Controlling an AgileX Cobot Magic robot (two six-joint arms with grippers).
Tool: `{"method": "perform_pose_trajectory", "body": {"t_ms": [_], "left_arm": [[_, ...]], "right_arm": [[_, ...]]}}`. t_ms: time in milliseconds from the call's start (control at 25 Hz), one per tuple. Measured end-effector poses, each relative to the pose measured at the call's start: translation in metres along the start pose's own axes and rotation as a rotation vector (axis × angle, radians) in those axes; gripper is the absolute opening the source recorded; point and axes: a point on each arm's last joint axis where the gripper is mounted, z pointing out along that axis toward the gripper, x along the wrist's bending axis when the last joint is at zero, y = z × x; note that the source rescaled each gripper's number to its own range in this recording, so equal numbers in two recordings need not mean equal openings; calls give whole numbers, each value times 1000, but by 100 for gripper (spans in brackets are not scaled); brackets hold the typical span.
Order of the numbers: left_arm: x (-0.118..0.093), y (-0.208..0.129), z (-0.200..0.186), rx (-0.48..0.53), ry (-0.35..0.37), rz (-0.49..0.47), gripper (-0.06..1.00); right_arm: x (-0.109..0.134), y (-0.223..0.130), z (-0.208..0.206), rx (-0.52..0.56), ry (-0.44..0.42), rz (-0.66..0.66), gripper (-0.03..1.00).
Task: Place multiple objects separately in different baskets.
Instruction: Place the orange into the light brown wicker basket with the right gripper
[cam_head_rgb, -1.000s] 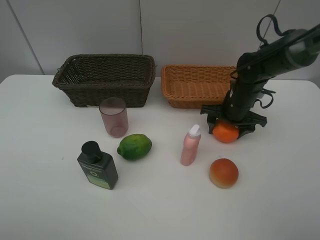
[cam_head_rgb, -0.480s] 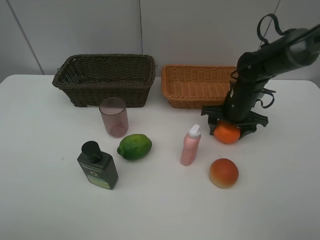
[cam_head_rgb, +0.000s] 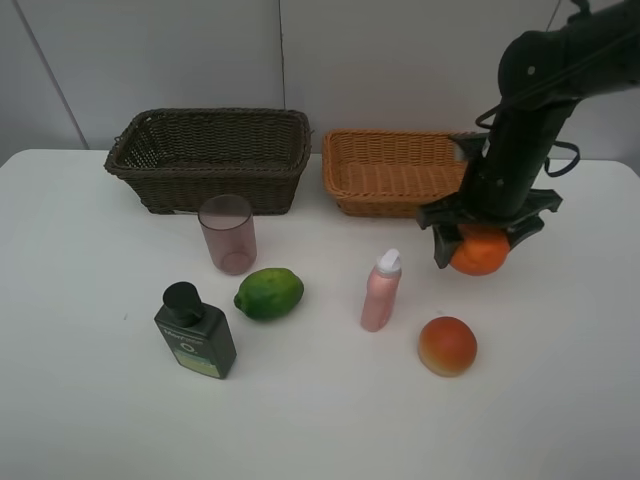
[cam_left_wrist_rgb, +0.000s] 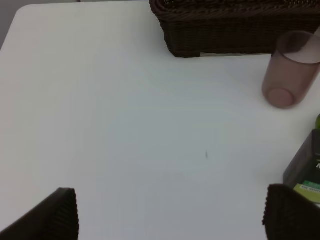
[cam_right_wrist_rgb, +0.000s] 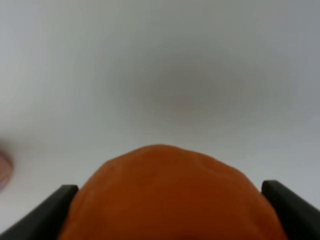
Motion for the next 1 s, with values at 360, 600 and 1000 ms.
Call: {"method": "perform_pose_trajectory", "body": {"t_ms": [360, 600, 1000], "left_arm": [[0, 0, 0, 0, 0, 0, 96], [0, 0, 0, 0, 0, 0, 96], [0, 0, 0, 0, 0, 0, 96]], "right_arm": [[26, 21, -44, -77, 9, -93, 65], [23, 74, -58, -151, -6, -62, 65], [-3, 149, -28, -289, -15, 21, 65]]}}
